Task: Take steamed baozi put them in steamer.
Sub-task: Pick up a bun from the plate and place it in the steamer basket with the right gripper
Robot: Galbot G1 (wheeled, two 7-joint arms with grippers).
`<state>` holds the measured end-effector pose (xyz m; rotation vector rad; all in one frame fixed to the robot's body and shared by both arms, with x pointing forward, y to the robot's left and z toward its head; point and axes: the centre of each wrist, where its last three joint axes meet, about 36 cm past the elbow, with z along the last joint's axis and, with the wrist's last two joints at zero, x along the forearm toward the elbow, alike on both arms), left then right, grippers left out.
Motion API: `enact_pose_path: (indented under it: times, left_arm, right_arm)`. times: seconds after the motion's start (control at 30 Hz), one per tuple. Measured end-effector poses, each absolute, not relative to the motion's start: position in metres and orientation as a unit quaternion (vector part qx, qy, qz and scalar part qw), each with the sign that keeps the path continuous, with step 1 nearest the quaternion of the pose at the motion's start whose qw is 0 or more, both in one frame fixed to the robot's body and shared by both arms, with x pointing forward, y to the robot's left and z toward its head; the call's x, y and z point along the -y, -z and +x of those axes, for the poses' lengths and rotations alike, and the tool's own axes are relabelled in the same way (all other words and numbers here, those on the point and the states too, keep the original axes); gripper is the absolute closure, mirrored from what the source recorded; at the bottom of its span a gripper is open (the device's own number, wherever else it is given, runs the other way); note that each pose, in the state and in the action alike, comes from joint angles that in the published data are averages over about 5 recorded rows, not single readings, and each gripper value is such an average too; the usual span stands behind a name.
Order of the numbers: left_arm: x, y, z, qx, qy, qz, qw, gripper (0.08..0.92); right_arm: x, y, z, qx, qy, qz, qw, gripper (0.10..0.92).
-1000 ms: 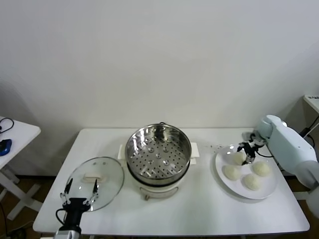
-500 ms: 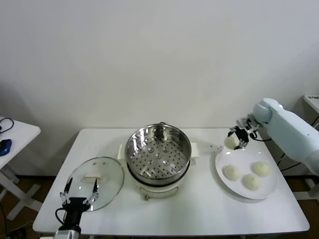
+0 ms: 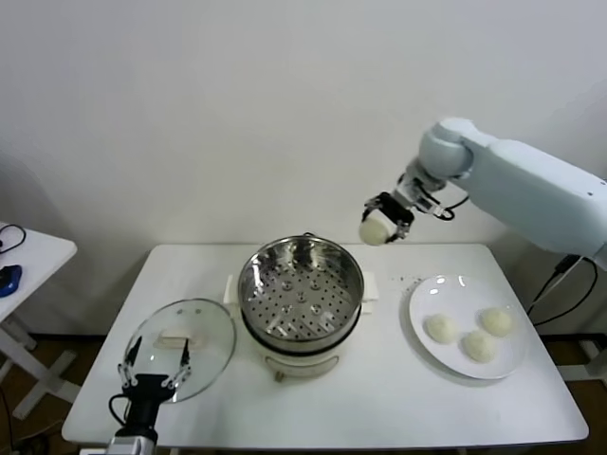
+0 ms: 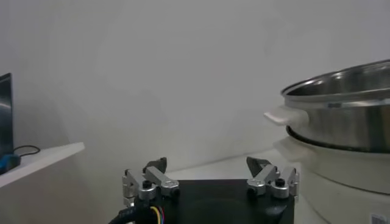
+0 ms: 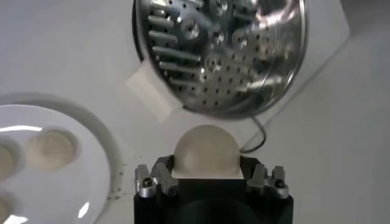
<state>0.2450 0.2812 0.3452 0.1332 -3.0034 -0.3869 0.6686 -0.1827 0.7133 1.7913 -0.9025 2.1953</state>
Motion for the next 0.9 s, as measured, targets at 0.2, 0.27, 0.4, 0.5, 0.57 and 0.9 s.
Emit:
enact_pose_path:
  times: [0.2, 0.27, 0.4, 0.5, 0.57, 0.9]
  left_arm:
    - [-0.282, -0.348, 0.244, 0.989, 0.129, 0.045, 0.054, 0.177]
    - [-0.282, -0.348, 0.243, 0.989, 0.130, 0.045, 0.054, 0.177]
    - [-0.282, -0.349, 0.241, 0.989, 0.130, 0.044, 0.055, 0.177]
    - [-0.282, -0.350, 0.241, 0.989, 0.131, 0.045, 0.055, 0.177]
    - [-0.282, -0.350, 0.241, 0.989, 0.131, 0.045, 0.055, 0.177]
    - [-0.284, -0.350, 0.239, 0.989, 0.131, 0.046, 0.058, 0.177]
  right_arm:
    - [0.128, -0.708, 0.659, 0.234, -0.758, 0.607, 0.046, 0.318]
    - [0.111, -0.700, 0.657, 0.212, -0.764, 0.609, 0.035, 0.318]
    - [0.082, -0.681, 0.656, 0.171, -0.773, 0.611, 0.017, 0.318]
    - [0.066, -0.665, 0.657, 0.144, -0.778, 0.612, 0.010, 0.318]
    - [0.057, -0.654, 0.657, 0.128, -0.780, 0.612, 0.006, 0.318]
    - [0.029, -0.613, 0.662, 0.077, -0.790, 0.608, -0.003, 0.318]
